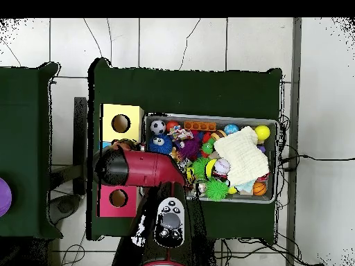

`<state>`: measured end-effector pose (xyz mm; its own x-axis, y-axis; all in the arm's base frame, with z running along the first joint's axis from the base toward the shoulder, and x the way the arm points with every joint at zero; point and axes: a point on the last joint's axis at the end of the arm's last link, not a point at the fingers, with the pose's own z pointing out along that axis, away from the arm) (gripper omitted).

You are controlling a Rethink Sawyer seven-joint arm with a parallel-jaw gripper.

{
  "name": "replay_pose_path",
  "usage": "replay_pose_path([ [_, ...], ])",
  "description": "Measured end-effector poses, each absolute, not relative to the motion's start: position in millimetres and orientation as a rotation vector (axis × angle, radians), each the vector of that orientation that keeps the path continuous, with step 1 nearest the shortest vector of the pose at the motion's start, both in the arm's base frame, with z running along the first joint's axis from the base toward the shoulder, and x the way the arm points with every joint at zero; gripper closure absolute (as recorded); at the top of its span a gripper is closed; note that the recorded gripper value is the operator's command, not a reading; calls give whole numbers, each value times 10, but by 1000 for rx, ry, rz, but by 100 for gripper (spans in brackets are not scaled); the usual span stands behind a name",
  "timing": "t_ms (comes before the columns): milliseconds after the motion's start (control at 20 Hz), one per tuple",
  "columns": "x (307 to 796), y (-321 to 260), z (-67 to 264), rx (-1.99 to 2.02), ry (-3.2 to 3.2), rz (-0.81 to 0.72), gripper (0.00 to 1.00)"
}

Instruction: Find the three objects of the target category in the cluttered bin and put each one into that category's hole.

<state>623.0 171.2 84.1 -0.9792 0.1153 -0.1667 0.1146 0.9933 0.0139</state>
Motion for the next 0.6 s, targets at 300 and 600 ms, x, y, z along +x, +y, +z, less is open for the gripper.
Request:
replay_pose_path([
  [300, 6227, 1713, 842, 173, 2969, 7, 100],
  [600, 6222, 1713, 845, 172, 2969, 7, 100],
])
